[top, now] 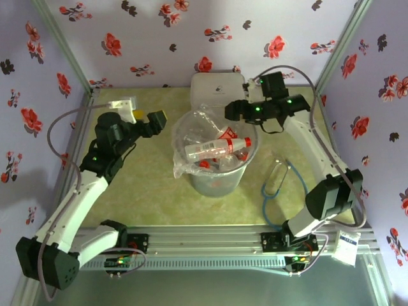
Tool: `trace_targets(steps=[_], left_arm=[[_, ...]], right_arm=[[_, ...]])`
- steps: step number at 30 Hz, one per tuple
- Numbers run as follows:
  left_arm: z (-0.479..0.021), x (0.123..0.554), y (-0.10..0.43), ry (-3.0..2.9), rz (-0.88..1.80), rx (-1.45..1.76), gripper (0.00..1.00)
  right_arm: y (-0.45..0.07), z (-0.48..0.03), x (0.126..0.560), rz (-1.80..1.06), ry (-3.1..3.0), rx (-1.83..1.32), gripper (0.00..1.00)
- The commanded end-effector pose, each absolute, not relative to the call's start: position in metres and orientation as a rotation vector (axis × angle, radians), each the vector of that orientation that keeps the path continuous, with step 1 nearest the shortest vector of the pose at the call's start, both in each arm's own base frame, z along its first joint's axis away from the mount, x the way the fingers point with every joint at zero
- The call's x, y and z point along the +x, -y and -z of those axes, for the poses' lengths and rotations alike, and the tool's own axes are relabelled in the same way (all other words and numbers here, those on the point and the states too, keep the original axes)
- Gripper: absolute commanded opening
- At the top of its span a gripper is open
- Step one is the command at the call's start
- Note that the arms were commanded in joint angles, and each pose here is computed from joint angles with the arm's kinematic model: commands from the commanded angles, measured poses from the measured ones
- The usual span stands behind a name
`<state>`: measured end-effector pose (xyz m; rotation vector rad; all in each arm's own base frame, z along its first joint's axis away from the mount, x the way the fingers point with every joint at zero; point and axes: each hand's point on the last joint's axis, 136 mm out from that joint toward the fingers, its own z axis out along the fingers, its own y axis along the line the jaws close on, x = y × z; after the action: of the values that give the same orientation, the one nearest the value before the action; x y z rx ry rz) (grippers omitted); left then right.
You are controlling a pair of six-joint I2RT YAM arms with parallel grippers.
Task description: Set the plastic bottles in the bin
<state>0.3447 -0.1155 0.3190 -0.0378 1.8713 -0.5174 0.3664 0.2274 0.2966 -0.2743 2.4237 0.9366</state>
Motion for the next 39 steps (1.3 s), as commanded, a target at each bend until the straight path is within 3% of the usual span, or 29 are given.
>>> trace_targets(steps=[1, 6, 12, 24, 33, 39], left_arm=[[-0.304, 0.342, 0.070, -1.947, 0.260, -0.098, 0.97], [-0.259, 0.346, 0.008, -2.012, -0.093, -0.229, 1.00], [-0.188, 0.346, -0.049, -2.001, -0.315, -0.404, 1.00], [-0.110, 0.356, -0.060, -2.010, -0.347, -0.385, 1.00], [-0.116, 0.393, -0.046, -1.935, -0.284, -0.240, 1.00], [-0.105, 0.394, -0.038, -1.902, -0.238, -0.205, 1.00]], right_arm=[[-0.178, -0.340, 0.396, -0.737, -2.266, -0.148, 0.80], [-0.071, -0.331, 0.411, -0.369, -2.146, 0.148, 0.99], [-0.006, -0.256, 0.401, -0.007, -2.109, 0.259, 0.99], [0.037, -0.121, 0.391, 0.239, -2.093, 0.416, 0.99], [0.040, -0.101, 0.401, 0.293, -1.975, 0.312, 0.99], [0.031, -0.098, 0.394, 0.233, -1.938, 0.268, 0.99]])
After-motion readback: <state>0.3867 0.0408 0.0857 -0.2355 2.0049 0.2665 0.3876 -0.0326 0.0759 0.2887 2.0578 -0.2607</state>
